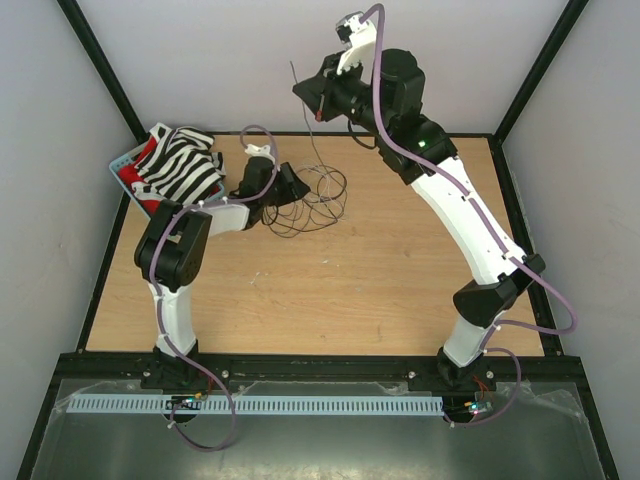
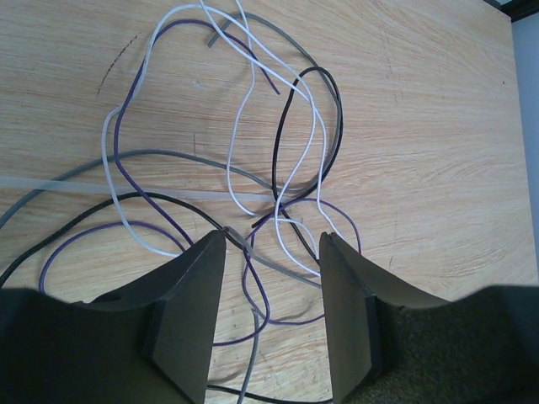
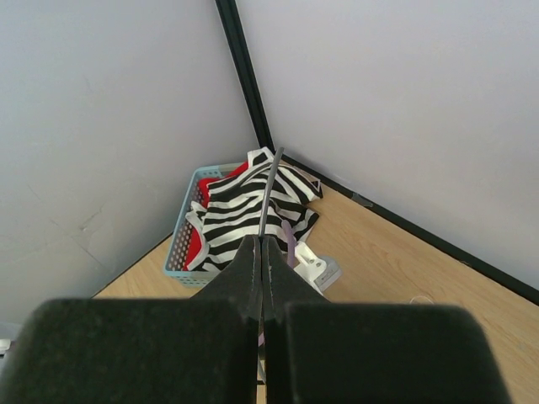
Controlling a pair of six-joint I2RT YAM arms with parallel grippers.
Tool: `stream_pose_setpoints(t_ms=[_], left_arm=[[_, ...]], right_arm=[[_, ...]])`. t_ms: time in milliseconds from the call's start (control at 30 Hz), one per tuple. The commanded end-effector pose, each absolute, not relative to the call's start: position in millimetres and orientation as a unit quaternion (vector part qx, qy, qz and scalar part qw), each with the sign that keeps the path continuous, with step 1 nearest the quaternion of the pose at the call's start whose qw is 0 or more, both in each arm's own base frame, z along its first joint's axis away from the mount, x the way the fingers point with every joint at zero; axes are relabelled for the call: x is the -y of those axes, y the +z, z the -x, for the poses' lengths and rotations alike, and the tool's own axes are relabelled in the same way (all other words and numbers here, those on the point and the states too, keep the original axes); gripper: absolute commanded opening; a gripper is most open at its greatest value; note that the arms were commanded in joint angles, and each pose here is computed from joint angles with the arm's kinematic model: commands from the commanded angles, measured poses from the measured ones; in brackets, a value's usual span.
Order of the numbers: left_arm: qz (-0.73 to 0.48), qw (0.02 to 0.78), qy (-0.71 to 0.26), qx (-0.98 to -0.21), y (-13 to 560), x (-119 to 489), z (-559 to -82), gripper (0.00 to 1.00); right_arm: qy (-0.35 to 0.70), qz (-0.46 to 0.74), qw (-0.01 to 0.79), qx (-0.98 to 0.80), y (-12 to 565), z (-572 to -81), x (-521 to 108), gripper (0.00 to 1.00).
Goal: Zip-tie the wires
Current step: Straighten the cable at the center of the board.
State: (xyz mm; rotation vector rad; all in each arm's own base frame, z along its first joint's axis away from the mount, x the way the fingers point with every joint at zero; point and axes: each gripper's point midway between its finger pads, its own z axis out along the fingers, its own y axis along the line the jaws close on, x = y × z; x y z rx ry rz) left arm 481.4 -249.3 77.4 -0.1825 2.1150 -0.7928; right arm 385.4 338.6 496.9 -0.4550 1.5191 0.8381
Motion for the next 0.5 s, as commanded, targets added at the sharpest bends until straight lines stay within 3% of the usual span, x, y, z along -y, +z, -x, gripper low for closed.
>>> stream_pose_setpoints(t_ms=[0, 133, 467], left_arm=[[0.065, 0.443, -0.317, -0.836, 83.8, 252.7, -495.3, 0.51], [0.064, 0.442, -0.313, -0.838, 78.9, 252.2, -497.9, 0.49], [0.051, 0.445, -0.314, -0.837, 76.5, 255.8, -506.9, 0.34]], right_arm=[[0.377, 0.202, 0.650, -0.628, 526.8, -371.5, -329.6, 0.00], [0.376, 0.203, 0.651, -0.628, 526.0, -370.6, -329.0, 0.00], [0.374, 0.207, 0.650, -0.628, 522.1, -370.0, -329.0, 0.00]])
